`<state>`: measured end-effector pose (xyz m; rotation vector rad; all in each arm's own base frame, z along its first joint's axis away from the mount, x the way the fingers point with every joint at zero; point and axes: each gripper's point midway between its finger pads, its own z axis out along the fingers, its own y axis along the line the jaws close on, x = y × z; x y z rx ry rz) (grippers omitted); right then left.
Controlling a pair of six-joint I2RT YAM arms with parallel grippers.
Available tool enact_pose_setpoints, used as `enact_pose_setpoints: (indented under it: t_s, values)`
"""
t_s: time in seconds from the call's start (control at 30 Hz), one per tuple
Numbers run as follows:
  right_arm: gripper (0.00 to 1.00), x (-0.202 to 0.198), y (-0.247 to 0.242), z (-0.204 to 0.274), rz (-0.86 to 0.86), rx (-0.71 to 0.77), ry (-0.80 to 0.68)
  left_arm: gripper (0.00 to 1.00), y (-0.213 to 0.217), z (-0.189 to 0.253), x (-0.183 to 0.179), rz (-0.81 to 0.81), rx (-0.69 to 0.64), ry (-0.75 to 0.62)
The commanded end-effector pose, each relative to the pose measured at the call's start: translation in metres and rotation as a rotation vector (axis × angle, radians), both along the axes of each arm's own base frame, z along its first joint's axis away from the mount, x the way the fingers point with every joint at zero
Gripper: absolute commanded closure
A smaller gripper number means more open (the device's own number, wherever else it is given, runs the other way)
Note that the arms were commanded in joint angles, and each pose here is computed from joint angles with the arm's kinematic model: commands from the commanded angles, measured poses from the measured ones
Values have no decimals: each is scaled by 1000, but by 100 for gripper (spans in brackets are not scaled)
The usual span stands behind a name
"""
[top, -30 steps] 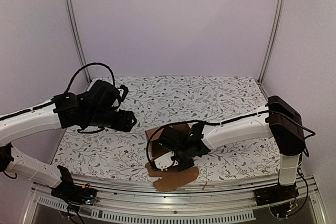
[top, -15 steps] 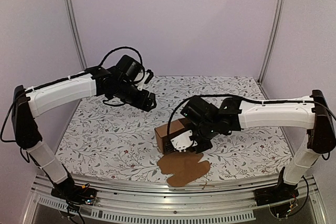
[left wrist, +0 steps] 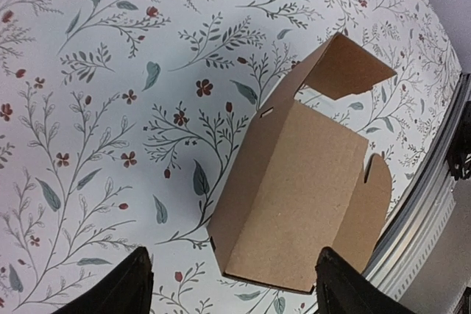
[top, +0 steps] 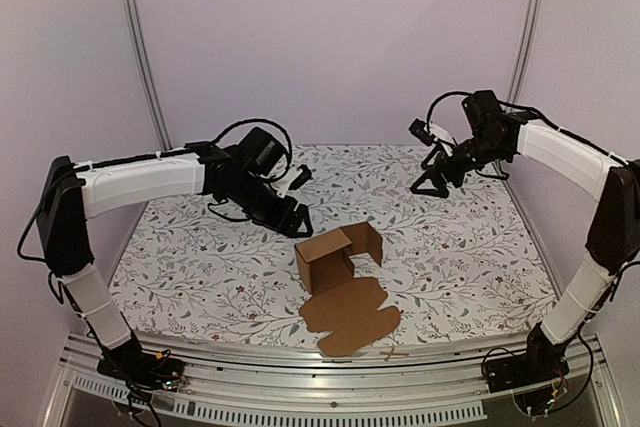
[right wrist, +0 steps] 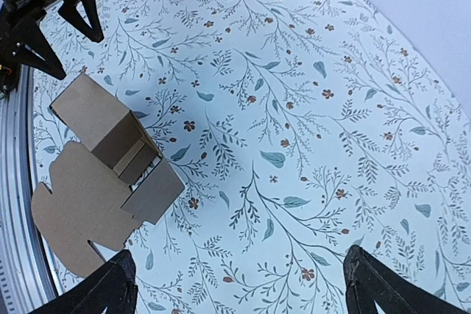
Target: Fold the paper box
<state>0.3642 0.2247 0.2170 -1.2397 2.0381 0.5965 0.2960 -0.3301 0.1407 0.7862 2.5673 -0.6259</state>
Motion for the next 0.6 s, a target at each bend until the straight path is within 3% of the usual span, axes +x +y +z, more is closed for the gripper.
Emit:
enact_pose_setpoints:
  t_s: [0.0,0.07,0.17,0.37,0.57]
  values:
    - [9,-5,22,-49,122,7,210,26,3,-25,-15,-7,24,69]
    - [19,12,22,-76,94,-46,235,29,6,-30,-15,7,30,74]
    - [24,18,30,-109,75,-116,282,31,4,-34,-14,16,16,83]
    - [25,-10,54,-143,201,-227,272,32,-5,-38,-18,-1,-18,121]
    - [24,-32,71,-146,296,-226,231,32,-9,-45,-22,-10,-22,148]
